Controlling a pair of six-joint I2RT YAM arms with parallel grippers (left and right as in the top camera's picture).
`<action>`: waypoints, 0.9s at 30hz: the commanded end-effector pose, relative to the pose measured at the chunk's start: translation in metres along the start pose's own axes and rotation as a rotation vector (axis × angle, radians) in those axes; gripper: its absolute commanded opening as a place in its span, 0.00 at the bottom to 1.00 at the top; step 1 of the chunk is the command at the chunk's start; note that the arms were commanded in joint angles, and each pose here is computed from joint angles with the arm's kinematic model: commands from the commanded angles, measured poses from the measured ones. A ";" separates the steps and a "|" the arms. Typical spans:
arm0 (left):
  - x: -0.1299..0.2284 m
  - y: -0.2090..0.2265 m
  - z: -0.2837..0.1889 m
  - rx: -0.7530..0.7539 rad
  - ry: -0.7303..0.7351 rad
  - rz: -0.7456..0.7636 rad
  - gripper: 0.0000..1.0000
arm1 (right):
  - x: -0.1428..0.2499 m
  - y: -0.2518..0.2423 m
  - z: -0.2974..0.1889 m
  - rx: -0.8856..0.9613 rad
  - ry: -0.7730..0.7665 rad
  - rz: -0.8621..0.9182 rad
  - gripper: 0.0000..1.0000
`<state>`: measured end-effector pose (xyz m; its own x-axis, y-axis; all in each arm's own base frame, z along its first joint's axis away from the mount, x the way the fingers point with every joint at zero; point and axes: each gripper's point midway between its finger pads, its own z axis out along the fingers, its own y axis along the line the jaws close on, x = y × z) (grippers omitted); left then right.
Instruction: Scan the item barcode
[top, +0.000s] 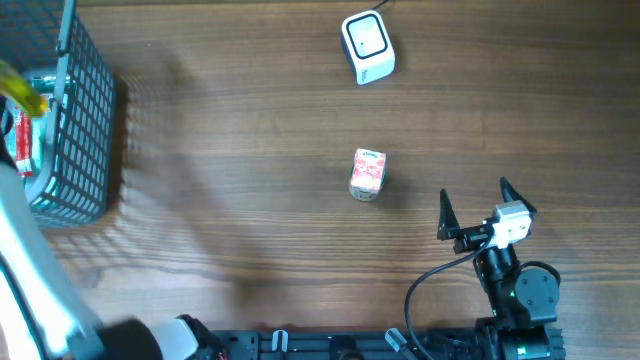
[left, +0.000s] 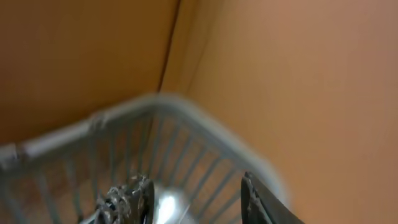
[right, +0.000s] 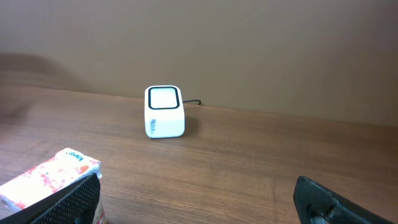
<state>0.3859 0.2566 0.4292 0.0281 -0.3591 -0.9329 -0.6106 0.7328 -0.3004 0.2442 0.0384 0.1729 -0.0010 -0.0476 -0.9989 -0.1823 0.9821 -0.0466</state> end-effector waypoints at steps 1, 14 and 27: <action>-0.033 -0.044 -0.057 0.111 -0.101 0.078 0.38 | -0.001 -0.002 0.000 0.013 -0.007 -0.006 1.00; 0.026 -0.097 -0.104 0.141 0.070 0.187 0.42 | -0.001 -0.002 0.000 0.013 -0.007 -0.006 1.00; 0.063 -0.014 -0.066 -0.020 0.291 0.072 0.63 | -0.001 -0.002 0.000 0.013 -0.007 -0.005 1.00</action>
<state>0.3492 0.1648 0.3999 -0.2620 -0.3664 -0.8928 -0.5991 0.7870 -0.1472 0.2442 0.0384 0.1729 -0.0010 -0.0476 -0.9989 -0.1823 0.9821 -0.0466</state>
